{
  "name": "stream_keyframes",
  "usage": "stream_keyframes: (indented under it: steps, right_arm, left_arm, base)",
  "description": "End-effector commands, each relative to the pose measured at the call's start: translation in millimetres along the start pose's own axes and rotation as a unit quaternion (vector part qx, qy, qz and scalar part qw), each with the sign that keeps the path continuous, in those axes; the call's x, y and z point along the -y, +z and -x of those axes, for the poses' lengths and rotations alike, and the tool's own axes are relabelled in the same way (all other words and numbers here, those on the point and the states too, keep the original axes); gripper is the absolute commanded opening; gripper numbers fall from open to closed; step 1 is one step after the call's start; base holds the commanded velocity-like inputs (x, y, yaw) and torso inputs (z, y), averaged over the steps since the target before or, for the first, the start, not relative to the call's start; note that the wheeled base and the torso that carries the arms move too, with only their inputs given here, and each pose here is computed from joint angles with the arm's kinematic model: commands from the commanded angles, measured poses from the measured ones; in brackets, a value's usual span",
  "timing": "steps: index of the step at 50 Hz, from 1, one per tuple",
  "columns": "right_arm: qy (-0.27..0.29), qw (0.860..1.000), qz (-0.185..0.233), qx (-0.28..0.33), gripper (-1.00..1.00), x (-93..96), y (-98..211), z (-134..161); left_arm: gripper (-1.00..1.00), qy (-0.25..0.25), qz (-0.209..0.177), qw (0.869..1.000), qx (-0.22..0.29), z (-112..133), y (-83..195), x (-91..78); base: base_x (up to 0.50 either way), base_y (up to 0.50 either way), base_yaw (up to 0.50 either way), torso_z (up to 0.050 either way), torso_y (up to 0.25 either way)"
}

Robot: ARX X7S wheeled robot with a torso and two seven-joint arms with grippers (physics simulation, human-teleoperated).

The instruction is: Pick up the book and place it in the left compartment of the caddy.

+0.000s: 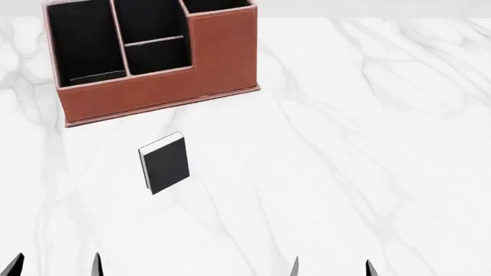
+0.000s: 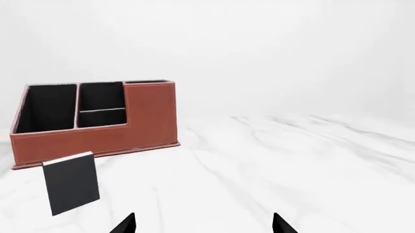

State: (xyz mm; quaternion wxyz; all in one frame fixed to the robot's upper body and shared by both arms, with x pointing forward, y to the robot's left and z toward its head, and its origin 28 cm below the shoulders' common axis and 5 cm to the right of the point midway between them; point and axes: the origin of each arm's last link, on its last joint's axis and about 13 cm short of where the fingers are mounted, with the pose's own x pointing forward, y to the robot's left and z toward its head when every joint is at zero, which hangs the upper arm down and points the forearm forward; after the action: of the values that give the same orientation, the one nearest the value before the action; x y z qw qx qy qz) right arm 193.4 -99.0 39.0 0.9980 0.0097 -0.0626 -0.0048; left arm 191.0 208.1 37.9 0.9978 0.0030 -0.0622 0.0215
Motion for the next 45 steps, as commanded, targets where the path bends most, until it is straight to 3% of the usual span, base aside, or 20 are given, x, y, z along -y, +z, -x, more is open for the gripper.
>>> stream_keyframes:
  steps: [1, 18, 45]
  right_arm:
    - [-0.006, 0.999, -0.008, 0.053, 1.0, 1.9, 24, 14]
    - [-0.014, 0.992, -0.021, 0.122, 1.0, 4.5, 41, 30]
    - [-0.032, 0.988, -0.004, 0.148, 1.0, 3.8, 36, 28]
  left_arm:
    - [1.0, 0.016, 0.0, 0.998, 0.057, 17, 24, -2.9]
    - [1.0, 0.037, -0.012, 0.989, 0.143, 37, 44, -5.2]
    - [1.0, 0.045, -0.011, 0.987, 0.155, 38, 45, -6.8]
  base:
    - [0.0, 0.0, 0.0, 0.0, 0.0]
    - [0.0, 0.0, 0.0, 0.0, 0.0]
    - [0.0, 0.01, 0.0, 0.0, 0.0]
